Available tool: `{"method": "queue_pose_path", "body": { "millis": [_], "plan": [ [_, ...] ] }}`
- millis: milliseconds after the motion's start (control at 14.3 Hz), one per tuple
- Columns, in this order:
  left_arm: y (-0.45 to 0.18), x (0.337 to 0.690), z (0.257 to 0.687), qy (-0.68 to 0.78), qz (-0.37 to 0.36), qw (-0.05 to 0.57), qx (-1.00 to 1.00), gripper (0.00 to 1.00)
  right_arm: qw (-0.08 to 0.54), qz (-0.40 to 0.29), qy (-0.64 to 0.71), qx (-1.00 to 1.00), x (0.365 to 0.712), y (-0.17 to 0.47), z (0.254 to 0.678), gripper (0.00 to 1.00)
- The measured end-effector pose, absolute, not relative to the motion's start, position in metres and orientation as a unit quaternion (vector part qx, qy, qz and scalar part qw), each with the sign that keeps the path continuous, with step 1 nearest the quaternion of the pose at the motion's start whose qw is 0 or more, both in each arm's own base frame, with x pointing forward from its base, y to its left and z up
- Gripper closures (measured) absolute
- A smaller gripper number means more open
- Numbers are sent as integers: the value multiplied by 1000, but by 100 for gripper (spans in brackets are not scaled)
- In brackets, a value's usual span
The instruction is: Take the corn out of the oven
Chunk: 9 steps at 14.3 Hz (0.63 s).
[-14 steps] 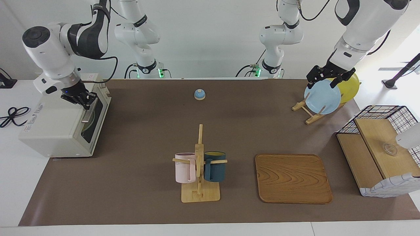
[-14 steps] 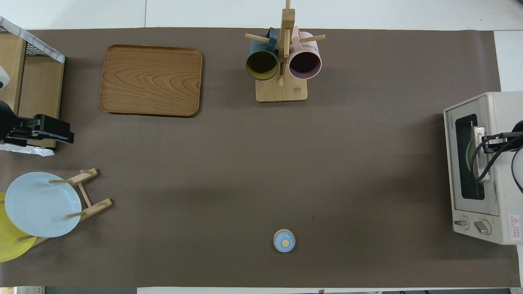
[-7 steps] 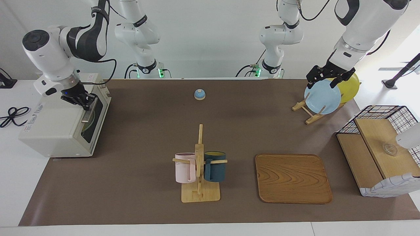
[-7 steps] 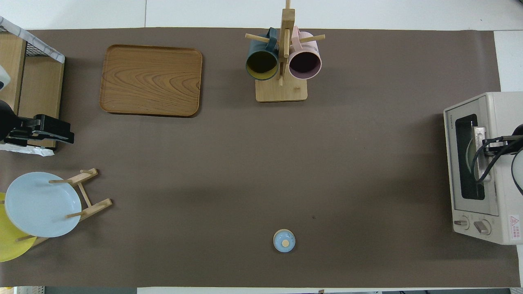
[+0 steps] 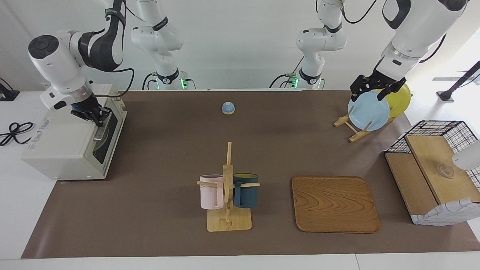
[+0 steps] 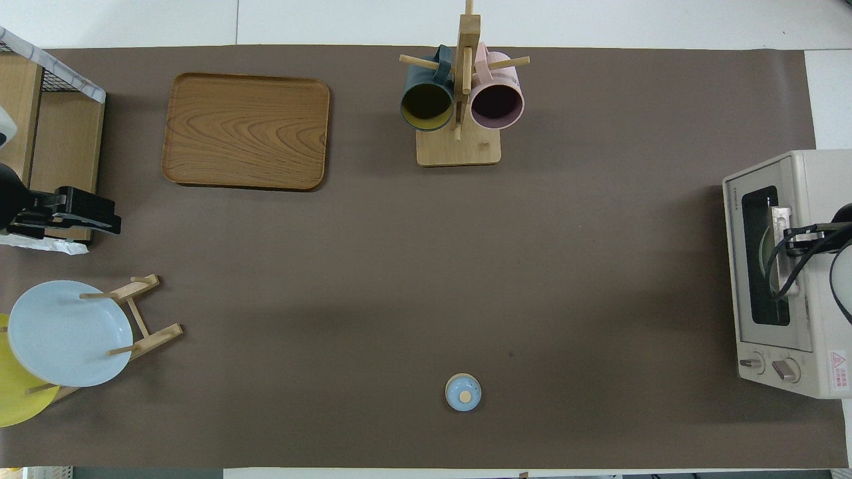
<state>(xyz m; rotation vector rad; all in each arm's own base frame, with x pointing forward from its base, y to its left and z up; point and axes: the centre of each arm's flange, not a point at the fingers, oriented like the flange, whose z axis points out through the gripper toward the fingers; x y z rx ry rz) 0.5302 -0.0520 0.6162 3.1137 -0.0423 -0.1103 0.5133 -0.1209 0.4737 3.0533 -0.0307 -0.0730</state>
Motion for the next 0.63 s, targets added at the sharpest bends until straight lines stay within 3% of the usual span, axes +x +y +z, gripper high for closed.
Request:
{"method": "queue_pose_path", "body": {
  "millis": [631],
  "plan": [
    [-52,530,616,-14,-35,13,999,0,21,-27,13,999,521,-57,448,99]
  ]
}}
